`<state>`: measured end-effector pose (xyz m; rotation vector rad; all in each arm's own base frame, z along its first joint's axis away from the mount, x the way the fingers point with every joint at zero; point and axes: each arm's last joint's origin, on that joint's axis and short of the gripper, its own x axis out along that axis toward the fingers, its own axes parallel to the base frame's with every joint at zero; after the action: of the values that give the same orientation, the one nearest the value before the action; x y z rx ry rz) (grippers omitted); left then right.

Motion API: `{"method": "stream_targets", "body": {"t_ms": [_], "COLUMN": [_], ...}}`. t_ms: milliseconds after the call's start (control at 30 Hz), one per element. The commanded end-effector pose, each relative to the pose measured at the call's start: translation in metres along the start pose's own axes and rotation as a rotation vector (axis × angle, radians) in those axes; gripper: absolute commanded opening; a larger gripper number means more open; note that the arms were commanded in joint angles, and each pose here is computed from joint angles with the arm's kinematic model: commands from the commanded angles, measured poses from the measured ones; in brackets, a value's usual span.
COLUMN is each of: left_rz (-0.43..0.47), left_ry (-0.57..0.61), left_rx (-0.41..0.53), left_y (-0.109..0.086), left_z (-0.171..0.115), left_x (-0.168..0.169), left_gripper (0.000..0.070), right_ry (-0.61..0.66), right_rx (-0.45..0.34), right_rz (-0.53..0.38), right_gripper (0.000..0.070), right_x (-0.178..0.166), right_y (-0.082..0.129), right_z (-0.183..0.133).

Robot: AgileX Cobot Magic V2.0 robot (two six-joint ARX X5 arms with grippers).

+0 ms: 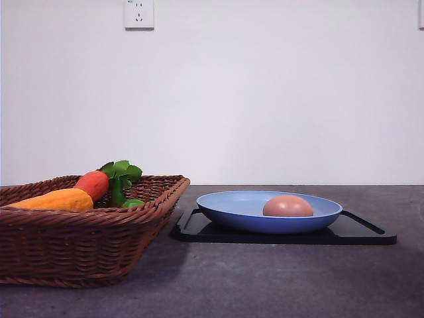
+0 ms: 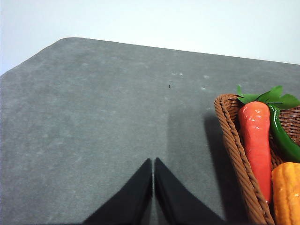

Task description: Transfer egg from basket to plate and serve

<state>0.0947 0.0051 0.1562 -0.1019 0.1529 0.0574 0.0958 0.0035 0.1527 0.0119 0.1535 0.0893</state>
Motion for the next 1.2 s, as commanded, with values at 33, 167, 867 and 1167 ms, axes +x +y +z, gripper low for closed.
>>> {"method": "stream_targets", "body": {"t_ms": [33,167,867,1167], "left_rz": [0.003,0.003,0.003,0.003], "left_ry": [0.026,0.026,0.026,0.026], "left_rx": [-0.010,-0.010,-0.010,-0.010], "left_y": [0.0010,0.0010,0.0010,0.0010], "left_z": [-0.0078,-0.0078,-0.0078,-0.0078], "left_x": [0.0022,0.0022,0.0022,0.0022], "left_gripper": [0.0000,0.0000,0.0000,0.0000], "right_ry": [-0.001,-0.001,-0.001,-0.001], "right_rx": [0.011,0.011,0.011,0.011], "right_rz": [-0.002,-0.002,-0.002,-0.002], "right_gripper": [0.0000,0.0000,0.0000,0.0000], "right_x": [0.0005,0.0005,0.0005,0.0005], "right_y": [-0.0001,-0.0001,-0.0001,-0.0001], "right_z": [-0.0014,-0.0014,-0.0014,-0.0014]}}
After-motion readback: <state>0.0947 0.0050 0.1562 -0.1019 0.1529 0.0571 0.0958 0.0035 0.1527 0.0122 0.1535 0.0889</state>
